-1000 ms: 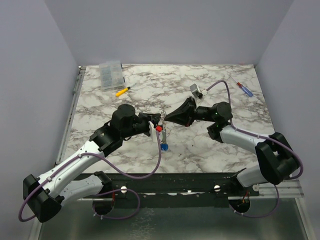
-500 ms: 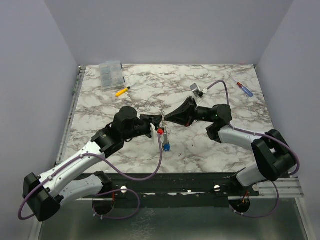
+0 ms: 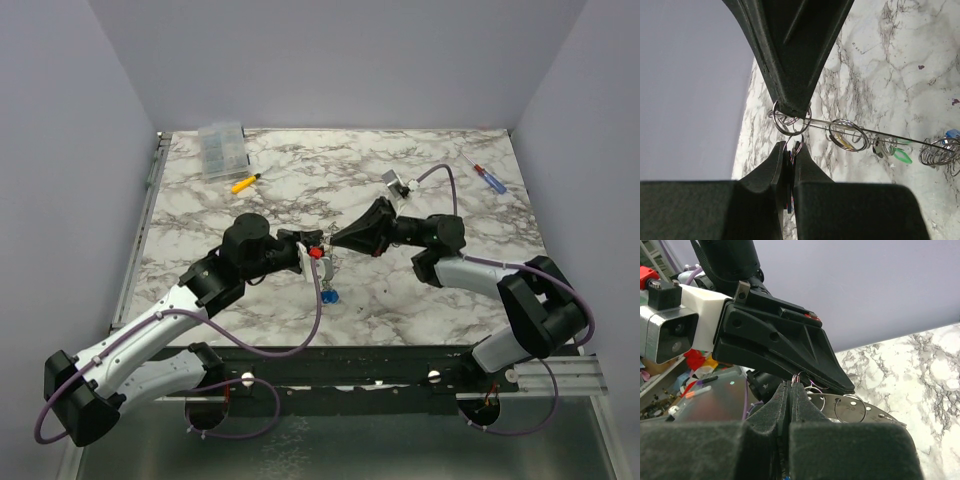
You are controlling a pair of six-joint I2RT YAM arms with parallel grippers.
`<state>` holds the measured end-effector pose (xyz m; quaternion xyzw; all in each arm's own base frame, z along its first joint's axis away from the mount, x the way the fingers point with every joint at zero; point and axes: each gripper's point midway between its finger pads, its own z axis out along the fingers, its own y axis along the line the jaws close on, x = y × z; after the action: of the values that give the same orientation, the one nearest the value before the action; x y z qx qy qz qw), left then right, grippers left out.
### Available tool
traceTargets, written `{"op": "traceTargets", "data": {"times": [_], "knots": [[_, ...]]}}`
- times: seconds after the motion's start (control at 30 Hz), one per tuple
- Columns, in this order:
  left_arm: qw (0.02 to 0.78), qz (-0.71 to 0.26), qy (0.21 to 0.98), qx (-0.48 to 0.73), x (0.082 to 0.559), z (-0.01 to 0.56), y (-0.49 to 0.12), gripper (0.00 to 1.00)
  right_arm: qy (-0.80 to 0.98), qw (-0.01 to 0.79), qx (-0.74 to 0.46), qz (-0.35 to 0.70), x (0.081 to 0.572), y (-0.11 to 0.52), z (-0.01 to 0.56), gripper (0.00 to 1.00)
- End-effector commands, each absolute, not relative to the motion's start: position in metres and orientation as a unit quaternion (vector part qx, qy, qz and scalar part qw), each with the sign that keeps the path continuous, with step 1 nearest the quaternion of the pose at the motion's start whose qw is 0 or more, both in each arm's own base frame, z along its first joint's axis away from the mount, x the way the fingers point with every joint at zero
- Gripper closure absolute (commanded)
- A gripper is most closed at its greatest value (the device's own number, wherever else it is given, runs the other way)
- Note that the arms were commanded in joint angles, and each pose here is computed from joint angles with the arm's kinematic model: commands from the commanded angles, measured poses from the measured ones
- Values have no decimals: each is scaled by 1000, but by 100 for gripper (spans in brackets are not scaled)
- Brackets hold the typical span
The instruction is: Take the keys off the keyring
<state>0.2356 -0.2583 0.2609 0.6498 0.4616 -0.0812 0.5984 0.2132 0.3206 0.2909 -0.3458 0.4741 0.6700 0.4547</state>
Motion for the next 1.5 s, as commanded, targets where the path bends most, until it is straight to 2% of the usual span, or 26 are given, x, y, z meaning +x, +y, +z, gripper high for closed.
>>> {"op": "traceTargets", "data": {"times": [0.0,0.6,0.8,0.9,0.97,1.2,1.3,1.47], "knots": [[600,-85,485,631,243,268,-254,100,435,477,-381,662,200,314,300,99],[601,-65,419,678,245,292,-272,100,483,453,-435,610,216,331,267,99],[587,-51,426,687,246,291,-273,100,478,454,-465,591,221,334,271,99],[581,-52,447,678,250,292,-271,100,479,466,-466,580,225,331,275,92],[574,-52,459,676,250,291,-269,100,483,477,-461,572,232,327,279,80],[551,-53,514,655,255,281,-259,100,504,525,-428,537,266,294,300,47],[539,-52,546,639,259,278,-256,100,519,538,-416,518,279,283,305,42],[507,-56,605,611,268,270,-254,100,547,529,-419,495,286,278,302,41]]}}
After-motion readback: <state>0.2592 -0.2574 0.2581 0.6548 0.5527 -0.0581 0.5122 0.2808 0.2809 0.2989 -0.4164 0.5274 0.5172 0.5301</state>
